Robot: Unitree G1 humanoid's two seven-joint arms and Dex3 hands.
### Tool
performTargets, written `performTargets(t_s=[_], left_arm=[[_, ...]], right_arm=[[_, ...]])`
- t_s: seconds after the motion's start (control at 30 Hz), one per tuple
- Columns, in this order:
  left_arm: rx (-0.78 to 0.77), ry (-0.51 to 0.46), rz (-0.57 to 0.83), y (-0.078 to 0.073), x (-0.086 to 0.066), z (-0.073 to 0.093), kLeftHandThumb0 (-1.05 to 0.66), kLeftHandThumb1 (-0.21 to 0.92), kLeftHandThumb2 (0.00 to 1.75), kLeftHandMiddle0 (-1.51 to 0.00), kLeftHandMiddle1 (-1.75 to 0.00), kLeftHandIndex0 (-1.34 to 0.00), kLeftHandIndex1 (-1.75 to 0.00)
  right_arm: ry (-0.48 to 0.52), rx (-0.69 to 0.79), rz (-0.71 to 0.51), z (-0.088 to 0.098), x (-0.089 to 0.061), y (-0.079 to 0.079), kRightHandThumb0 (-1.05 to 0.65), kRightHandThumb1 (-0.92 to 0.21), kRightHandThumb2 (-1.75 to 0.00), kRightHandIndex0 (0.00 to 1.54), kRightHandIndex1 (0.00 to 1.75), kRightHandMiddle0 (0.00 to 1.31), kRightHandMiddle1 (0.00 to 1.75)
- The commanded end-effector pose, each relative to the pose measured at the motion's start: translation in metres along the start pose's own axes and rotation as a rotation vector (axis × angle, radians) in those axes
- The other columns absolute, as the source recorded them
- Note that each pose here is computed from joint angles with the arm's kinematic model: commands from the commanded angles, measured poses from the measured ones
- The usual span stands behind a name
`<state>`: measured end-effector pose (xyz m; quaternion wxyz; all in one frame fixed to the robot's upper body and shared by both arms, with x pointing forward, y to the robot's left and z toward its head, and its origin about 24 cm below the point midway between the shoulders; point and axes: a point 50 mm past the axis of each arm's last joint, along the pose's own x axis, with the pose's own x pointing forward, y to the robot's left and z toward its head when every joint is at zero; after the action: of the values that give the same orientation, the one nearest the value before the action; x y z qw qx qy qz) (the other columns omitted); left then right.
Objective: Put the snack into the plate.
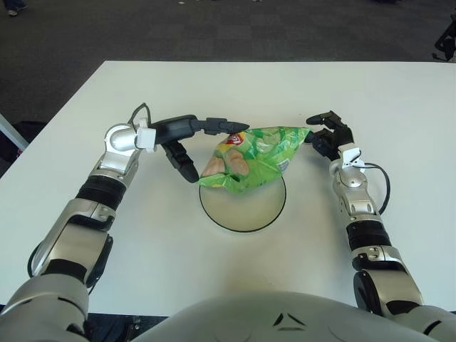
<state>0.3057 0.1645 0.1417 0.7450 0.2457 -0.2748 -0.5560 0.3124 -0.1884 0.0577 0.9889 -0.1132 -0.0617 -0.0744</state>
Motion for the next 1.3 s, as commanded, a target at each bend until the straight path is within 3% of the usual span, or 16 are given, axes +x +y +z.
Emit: performTargets(t_s=[0.0, 0.33, 1.07, 1.1, 1.13, 1.17, 1.2, 1.23, 1.27], left_arm=[[-0.047, -0.088, 0.052, 0.009, -0.007, 0.002, -0.73, 0.88, 0.01, -0.31, 0.0, -0.22, -0.01], [-0.054, -0.342, 0.117, 0.009, -0.016, 0.004, -0.73, 0.92, 0.09, -0.34, -0.01, -0.27, -0.03], [-0.053, -0.355, 0.118, 0.009, -0.016, 0.002, -0.73, 0.92, 0.1, -0.35, 0.0, -0.28, -0.02], [-0.125, -0.433, 0.397, 0.024, -0.025, -0.003, -0.73, 0.92, 0.1, -0.35, 0.0, -0.28, -0.02], [-0.191, -0.494, 0.604, 0.032, -0.033, -0.009, -0.75, 0.92, 0.17, -0.44, -0.13, -0.34, -0.07], [-0.24, -0.537, 0.739, 0.036, -0.039, -0.014, -0.77, 0.92, 0.29, -0.55, -0.39, -0.39, -0.21], [-0.267, -0.558, 0.808, 0.037, -0.041, -0.017, -0.78, 0.92, 0.36, -0.6, -0.58, -0.41, -0.33], [-0.266, -0.515, 0.73, 0.041, -0.039, -0.012, -0.79, 0.92, 0.41, -0.64, -0.71, -0.42, -0.41], [-0.267, -0.48, 0.674, 0.044, -0.036, -0.009, -0.76, 0.92, 0.44, -0.64, -0.65, -0.44, -0.44]], right_arm=[[-0.018, -0.007, -0.007, 0.002, 0.003, -0.003, -0.01, -0.92, -0.12, 0.73, 1.24, 0.5, 1.19], [-0.014, -0.008, -0.008, 0.001, 0.004, -0.003, -0.01, -0.92, -0.12, 0.73, 1.24, 0.5, 1.19], [-0.015, -0.008, -0.008, 0.0, 0.005, -0.004, -0.01, -0.92, -0.12, 0.73, 1.24, 0.5, 1.19], [-0.009, -0.007, -0.009, 0.0, 0.005, -0.004, -0.01, -0.92, -0.12, 0.73, 1.24, 0.5, 1.19], [-0.005, -0.006, -0.009, -0.001, 0.005, -0.003, -0.01, -0.92, -0.12, 0.73, 1.24, 0.5, 1.19], [-0.002, -0.005, -0.009, -0.001, 0.005, -0.003, -0.01, -0.92, -0.12, 0.72, 1.25, 0.51, 1.18], [0.0, -0.005, -0.009, -0.002, 0.005, -0.003, -0.01, -0.92, -0.12, 0.72, 1.25, 0.51, 1.18], [0.001, -0.005, -0.01, -0.002, 0.005, -0.003, -0.01, -0.92, -0.12, 0.72, 1.25, 0.51, 1.18], [0.001, -0.004, -0.01, -0.002, 0.005, -0.003, -0.01, -0.92, -0.12, 0.72, 1.25, 0.51, 1.18]])
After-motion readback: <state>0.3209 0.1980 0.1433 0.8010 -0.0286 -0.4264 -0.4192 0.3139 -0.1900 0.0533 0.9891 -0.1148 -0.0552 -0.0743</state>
